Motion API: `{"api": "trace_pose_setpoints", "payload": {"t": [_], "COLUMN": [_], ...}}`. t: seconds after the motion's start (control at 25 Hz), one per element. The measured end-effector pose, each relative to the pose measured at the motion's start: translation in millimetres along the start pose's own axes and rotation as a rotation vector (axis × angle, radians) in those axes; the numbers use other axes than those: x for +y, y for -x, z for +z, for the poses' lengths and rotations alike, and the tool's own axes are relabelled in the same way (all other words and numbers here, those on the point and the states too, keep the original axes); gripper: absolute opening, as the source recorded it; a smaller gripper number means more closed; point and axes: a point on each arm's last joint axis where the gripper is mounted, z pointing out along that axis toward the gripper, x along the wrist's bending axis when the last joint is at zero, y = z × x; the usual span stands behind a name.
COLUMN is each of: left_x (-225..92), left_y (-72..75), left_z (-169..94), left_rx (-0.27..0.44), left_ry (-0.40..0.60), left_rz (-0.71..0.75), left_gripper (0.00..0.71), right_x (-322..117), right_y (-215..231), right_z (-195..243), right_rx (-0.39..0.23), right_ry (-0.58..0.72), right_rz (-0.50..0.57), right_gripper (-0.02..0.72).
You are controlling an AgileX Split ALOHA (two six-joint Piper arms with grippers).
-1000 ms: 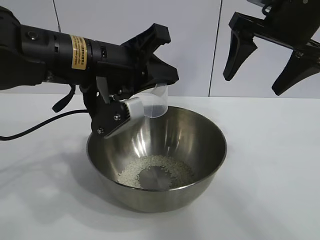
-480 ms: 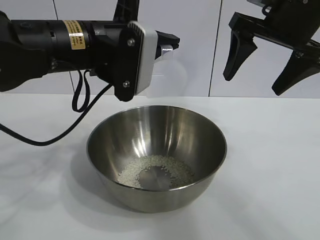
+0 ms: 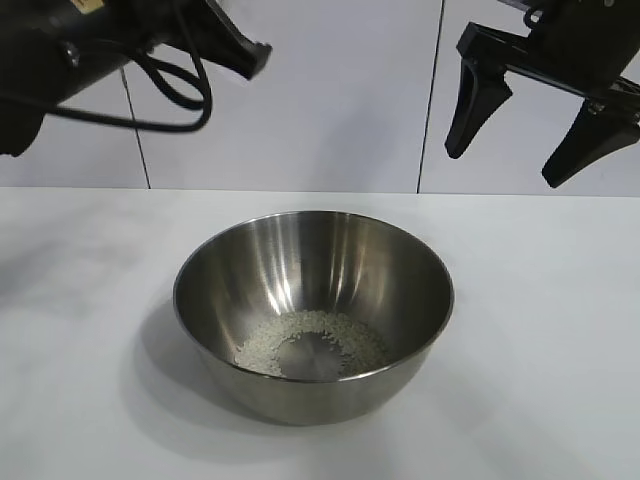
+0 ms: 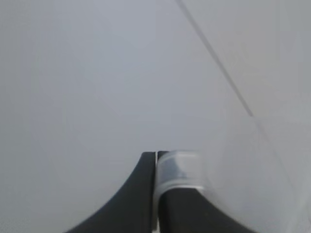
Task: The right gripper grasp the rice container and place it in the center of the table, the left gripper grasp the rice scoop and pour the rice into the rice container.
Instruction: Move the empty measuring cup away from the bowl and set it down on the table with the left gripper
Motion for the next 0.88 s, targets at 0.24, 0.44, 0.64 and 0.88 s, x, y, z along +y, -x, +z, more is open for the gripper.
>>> {"api": "trace_pose_setpoints", "payload": {"t": [0.24, 0.44, 0.64, 0.88], "left_x": [-20.1, -55.9, -81.1, -102.7], "left_y": [-12.7, -25.7, -36.5, -34.9], "left_z": [-20.0, -51.7, -81.2, -88.2], "left_rx": [0.106, 0.127, 0.075, -0.026], "left_ry": [-0.123, -0.263, -0.352, -0.389], "left_rz": [-0.190, -0.234, -0.238, -0.212], "left_gripper": [0.003, 0.003, 0.003, 0.003], "right_x": [0.1, 0.4, 1.0, 2.6], "right_y": [-0.8, -0.8, -0.9, -1.1], "right_z": [0.0, 0.0, 0.0, -0.1], "right_rx": [0.009, 0.009, 0.010, 0.012], "right_ry": [0.001, 0.004, 0.011, 0.028], "right_rz": [0.006, 0.006, 0.007, 0.009], "right_gripper": [0.641, 0.641, 0.641, 0.641]}}
